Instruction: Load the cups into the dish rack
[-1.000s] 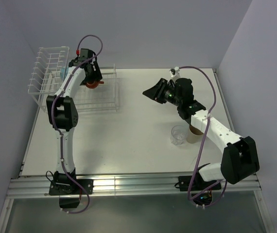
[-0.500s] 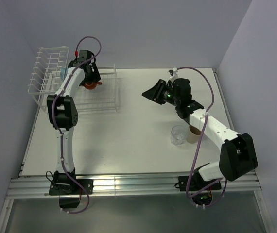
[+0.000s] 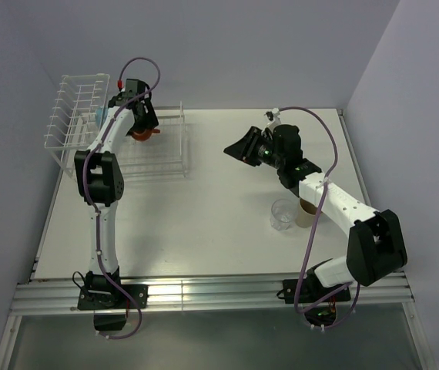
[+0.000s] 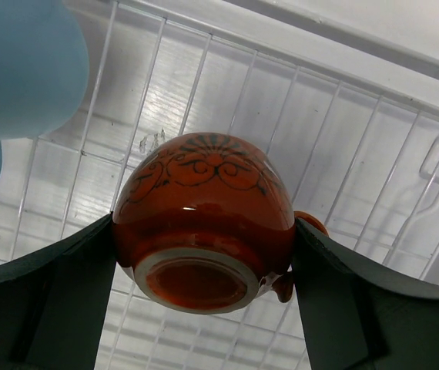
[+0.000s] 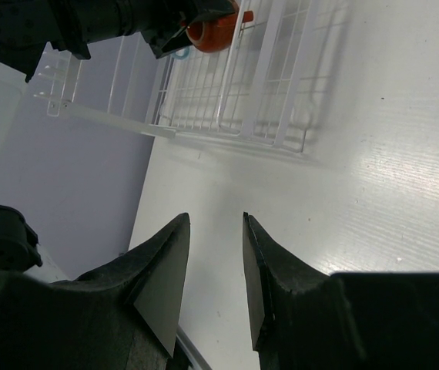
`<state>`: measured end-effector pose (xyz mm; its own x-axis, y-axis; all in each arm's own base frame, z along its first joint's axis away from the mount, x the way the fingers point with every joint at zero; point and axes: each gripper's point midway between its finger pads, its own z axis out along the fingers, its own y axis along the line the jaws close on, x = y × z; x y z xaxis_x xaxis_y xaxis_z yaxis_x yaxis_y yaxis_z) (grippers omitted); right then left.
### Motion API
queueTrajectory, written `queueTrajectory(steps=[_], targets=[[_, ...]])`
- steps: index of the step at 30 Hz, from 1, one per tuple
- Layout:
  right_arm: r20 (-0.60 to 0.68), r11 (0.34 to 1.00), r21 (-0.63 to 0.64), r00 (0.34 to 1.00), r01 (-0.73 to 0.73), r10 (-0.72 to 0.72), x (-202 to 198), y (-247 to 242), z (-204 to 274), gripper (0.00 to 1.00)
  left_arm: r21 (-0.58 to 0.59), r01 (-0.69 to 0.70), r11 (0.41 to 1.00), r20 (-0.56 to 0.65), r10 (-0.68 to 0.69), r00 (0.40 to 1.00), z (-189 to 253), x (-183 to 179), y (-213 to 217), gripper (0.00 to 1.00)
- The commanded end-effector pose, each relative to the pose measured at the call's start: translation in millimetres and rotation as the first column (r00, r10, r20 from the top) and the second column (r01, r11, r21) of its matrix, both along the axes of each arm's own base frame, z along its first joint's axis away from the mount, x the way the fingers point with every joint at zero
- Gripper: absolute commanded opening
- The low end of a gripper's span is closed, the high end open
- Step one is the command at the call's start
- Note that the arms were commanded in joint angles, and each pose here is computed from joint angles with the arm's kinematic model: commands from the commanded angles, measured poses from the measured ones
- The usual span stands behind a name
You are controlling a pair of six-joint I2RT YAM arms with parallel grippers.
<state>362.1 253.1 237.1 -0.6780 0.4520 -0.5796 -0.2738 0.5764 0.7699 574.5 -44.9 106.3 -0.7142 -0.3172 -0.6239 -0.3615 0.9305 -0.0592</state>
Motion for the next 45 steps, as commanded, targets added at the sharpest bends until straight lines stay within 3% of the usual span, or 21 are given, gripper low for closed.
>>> queueTrajectory(steps=[1, 6, 14, 15, 28, 45], targets=[[0.072, 1.000, 0.007, 0.997, -0.020, 0.020, 5.8, 5.7, 16.2, 0.41, 0.031, -0.036, 0.999, 0.033, 0.035, 0.999, 0.7, 7.8, 12.8, 0.64], [0.066, 1.000, 0.003, 0.998, -0.022, 0.022, 6.2, 6.1, 13.3, 0.41, 0.039, -0.043, 0.998, 0.024, 0.042, 0.999, -9.2, 7.1, 14.4, 0.78], [0.066, 1.000, 0.001, 0.998, -0.023, 0.022, 6.1, 6.5, 14.0, 0.41, 0.037, -0.046, 0.998, 0.019, 0.045, 0.999, -16.9, 5.3, 14.5, 0.87], [0.068, 1.000, 0.001, 0.997, -0.023, 0.023, 6.0, 6.4, 14.6, 0.41, 0.035, -0.045, 0.998, 0.020, 0.044, 0.999, -16.2, 5.0, 14.2, 0.99], [0.072, 1.000, -0.003, 0.997, -0.021, 0.021, 5.0, 5.8, 15.2, 0.41, 0.023, -0.036, 0.999, 0.046, 0.035, 0.998, -5.3, 4.6, 10.6, 0.99], [0.087, 1.000, -0.006, 0.996, -0.013, 0.014, 2.7, 4.1, 21.1, 0.41, 0.061, -0.035, 0.998, 0.192, 0.023, 0.981, 70.1, -6.9, -6.2, 0.99]])
